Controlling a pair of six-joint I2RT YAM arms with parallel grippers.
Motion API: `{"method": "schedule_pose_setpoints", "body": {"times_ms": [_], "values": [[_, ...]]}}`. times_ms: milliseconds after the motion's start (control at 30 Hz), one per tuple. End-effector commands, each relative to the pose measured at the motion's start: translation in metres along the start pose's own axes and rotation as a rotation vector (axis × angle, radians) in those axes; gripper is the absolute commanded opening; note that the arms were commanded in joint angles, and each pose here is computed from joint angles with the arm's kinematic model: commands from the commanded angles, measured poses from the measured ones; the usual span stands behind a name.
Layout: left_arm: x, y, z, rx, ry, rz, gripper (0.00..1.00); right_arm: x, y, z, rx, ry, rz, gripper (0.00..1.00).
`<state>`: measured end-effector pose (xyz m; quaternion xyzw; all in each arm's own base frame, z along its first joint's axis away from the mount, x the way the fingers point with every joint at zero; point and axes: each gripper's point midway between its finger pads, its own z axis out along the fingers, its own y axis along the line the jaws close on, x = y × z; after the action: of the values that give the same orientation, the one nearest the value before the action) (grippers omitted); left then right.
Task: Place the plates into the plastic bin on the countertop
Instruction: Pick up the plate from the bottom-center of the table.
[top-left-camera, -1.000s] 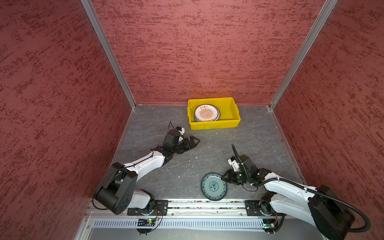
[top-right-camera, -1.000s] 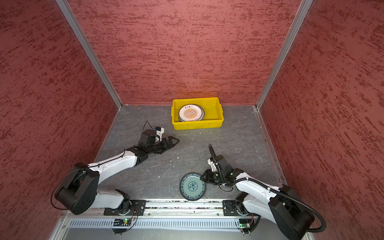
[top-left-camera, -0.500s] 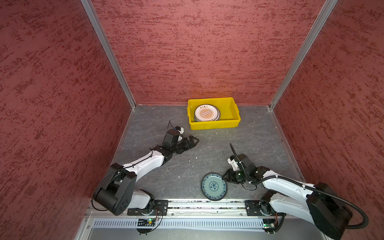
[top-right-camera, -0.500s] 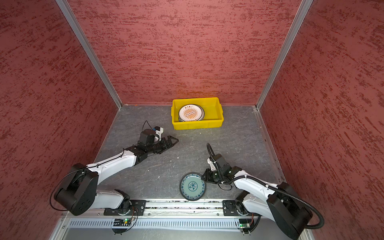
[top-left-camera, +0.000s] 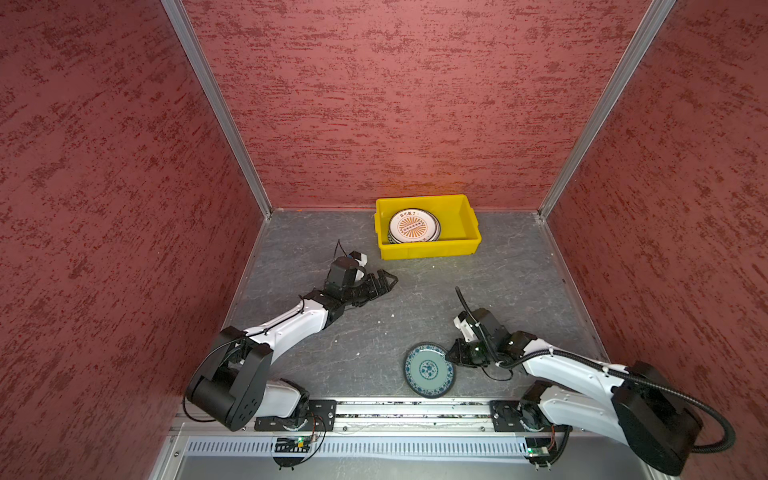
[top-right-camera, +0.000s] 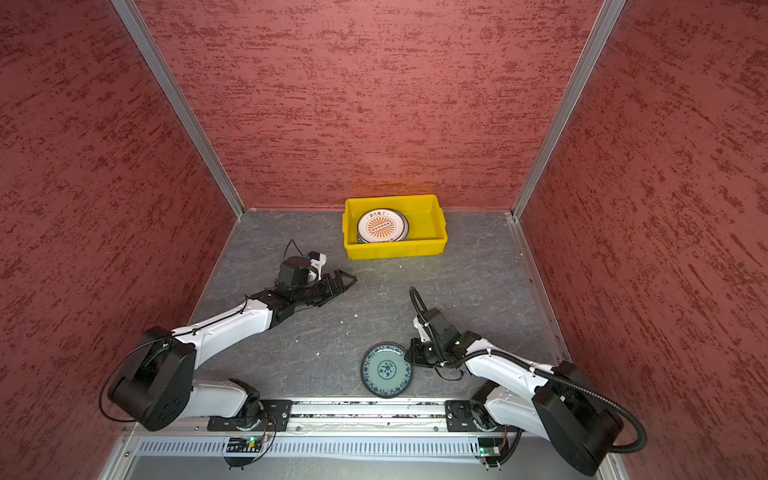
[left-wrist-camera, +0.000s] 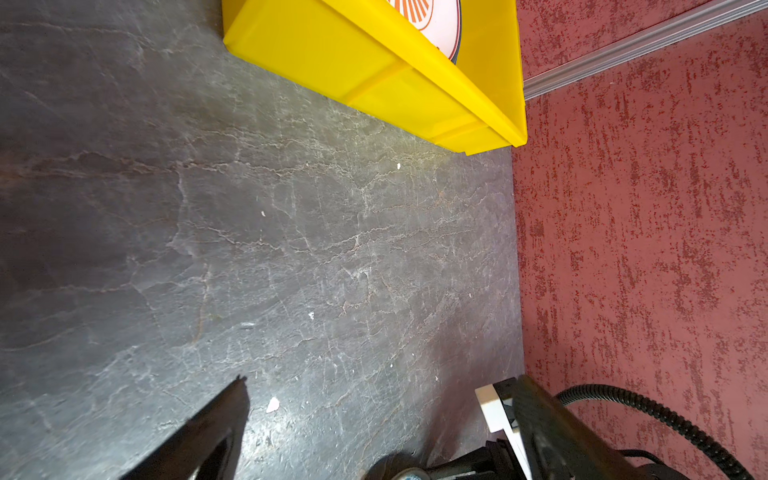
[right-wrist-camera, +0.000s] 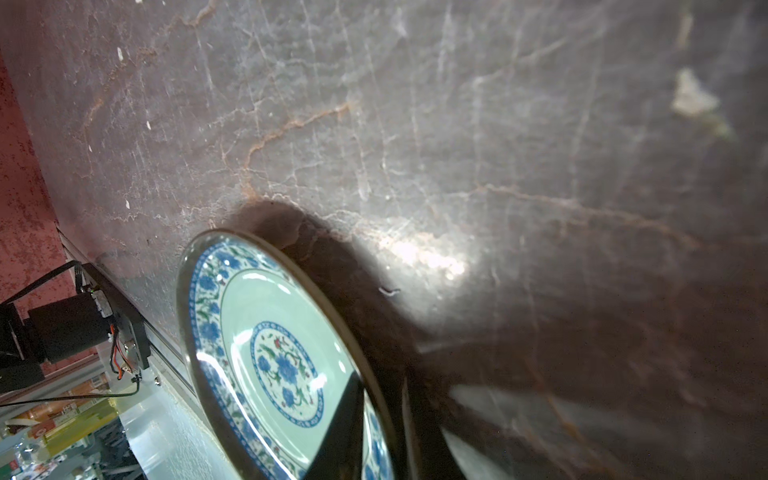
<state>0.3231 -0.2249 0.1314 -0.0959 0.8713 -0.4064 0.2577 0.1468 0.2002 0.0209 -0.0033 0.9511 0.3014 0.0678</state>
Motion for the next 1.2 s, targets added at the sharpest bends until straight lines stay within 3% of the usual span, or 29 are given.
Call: {"method": "schedule_pose_setpoints", "body": {"times_ms": [0,500,900,1167], "values": [[-0.002,-0.001,-0.001,0.003,0.005,-0.001,0.99,-0.003,-0.008,0.001,0.048,-0.022,0.017,0.16],[-0.004,0.005,-0.002,0.011,-0.005,-0.011,0.99,-0.023,-0.005,-0.004,0.014,-0.154,0.123,0.0],[-0.012,0.012,-0.002,0.02,-0.016,-0.017,0.99,-0.052,-0.001,-0.013,0.015,-0.293,0.201,0.0],[-0.016,0.017,-0.012,-0.023,-0.048,0.023,0.99,-0.098,0.026,-0.027,-0.01,-0.431,0.182,0.0]]}}
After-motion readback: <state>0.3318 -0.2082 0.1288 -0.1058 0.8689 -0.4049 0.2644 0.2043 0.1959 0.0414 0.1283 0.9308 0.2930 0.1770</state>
